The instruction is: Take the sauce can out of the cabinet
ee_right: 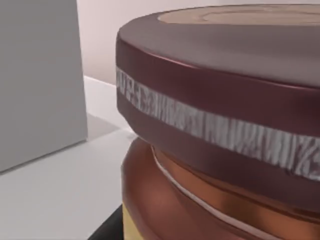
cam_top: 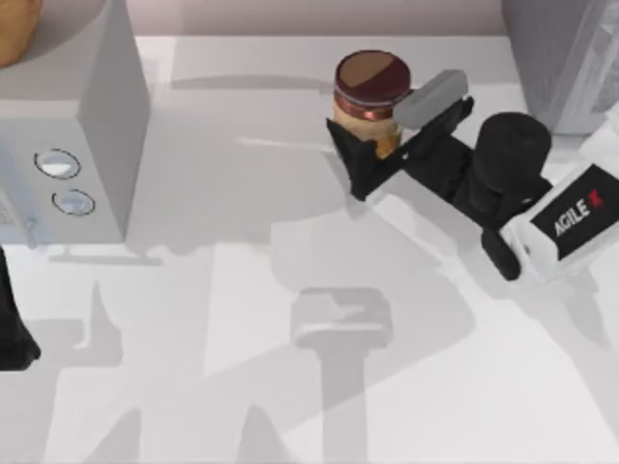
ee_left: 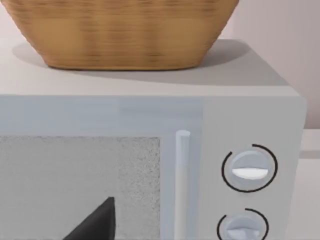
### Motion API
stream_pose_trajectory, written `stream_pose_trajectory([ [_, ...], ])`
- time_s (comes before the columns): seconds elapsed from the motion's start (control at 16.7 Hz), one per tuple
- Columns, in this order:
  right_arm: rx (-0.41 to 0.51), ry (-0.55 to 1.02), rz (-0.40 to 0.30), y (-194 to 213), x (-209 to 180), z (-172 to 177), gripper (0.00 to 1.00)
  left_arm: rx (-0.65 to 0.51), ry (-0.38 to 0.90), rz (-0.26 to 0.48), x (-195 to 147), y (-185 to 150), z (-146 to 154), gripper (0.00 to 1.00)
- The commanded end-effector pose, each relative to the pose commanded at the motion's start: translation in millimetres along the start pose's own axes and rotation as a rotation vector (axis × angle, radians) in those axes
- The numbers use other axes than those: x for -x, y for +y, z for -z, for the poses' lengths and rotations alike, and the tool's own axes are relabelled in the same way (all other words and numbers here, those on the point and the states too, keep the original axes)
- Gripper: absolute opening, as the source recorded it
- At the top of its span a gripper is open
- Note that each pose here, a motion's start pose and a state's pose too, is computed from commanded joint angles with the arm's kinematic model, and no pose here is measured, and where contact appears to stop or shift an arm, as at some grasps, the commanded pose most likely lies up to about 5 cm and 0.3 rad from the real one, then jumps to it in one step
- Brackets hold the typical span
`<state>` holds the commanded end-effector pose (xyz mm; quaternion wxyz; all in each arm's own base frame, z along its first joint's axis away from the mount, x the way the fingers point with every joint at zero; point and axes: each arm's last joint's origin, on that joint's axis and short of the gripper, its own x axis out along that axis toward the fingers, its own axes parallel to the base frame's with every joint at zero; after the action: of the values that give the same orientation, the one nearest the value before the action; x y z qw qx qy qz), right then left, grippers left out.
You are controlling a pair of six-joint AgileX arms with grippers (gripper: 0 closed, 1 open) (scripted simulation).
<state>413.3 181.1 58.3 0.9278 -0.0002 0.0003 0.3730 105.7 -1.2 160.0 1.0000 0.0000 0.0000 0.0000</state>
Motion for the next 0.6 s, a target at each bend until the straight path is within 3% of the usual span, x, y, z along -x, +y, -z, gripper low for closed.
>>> stream_pose_trajectory([
  [0.6,0.0,0.0,0.0,0.0,0.0,0.0,0.98,0.0,0.0,0.0,0.0,0.0,0.0,1.0],
])
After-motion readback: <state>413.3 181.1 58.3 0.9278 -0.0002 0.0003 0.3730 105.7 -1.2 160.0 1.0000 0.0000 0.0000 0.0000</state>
